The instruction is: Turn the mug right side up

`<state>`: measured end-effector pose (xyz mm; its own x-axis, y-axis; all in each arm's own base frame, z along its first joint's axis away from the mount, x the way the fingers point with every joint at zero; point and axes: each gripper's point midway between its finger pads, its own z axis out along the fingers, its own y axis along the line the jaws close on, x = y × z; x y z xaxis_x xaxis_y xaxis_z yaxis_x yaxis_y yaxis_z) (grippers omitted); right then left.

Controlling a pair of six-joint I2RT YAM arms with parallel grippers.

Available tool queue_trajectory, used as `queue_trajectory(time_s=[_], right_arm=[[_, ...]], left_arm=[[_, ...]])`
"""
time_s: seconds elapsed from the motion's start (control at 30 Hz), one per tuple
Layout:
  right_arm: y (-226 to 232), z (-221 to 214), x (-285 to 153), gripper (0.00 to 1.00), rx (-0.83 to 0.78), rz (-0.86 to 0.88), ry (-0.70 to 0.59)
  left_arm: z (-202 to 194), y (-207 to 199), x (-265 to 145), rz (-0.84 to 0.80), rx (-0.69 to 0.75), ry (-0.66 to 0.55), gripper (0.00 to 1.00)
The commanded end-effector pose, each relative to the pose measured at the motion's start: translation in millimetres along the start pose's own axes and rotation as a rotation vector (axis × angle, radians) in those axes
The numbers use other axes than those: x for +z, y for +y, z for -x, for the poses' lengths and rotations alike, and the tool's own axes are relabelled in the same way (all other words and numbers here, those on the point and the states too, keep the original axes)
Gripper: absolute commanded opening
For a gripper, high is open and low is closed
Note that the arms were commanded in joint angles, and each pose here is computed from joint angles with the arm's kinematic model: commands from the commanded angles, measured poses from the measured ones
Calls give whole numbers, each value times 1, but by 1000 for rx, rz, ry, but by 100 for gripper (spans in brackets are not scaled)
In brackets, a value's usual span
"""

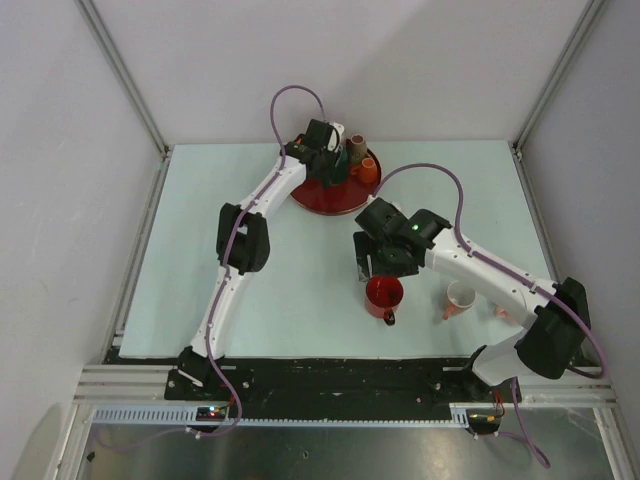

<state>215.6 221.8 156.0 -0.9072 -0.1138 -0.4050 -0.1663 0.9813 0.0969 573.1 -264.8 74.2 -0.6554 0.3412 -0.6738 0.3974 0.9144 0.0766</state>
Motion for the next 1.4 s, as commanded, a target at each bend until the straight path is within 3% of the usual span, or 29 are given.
queue_trajectory(time_s=[0.0,0.23,0.4,0.6,0.83,1.03,1.13,1.23,1.3,1.37], right_arm=[[-8,23,-23,81,39,14,-93],[-23,38,-36,81,88,37,-138],[-32,46,-45,81,106,39,-169],[-36,45,-48,81,113,30,-173],[-31,47,-47,81,105,45,-179],[-29,48,-45,81,94,52,-179],[-29,48,-46,81,92,53,-180],[-29,48,-47,81,94,55,-185],[-29,49,-49,81,95,55,-190],[-30,49,-50,81,97,54,-195]], left_arm=[[42,8,-15,35,-54,-124,45],[42,12,-14,13,-81,-124,7],[31,9,-13,-32,-102,-90,0],[-12,2,-22,-61,-99,25,0],[-18,9,-64,-51,-44,27,0],[-18,10,-67,-48,-38,19,1],[-22,9,-57,-48,-37,31,24],[-24,11,-46,-35,-19,37,41],[-25,13,-40,-29,-12,40,45],[-24,14,-37,-29,-7,39,40]])
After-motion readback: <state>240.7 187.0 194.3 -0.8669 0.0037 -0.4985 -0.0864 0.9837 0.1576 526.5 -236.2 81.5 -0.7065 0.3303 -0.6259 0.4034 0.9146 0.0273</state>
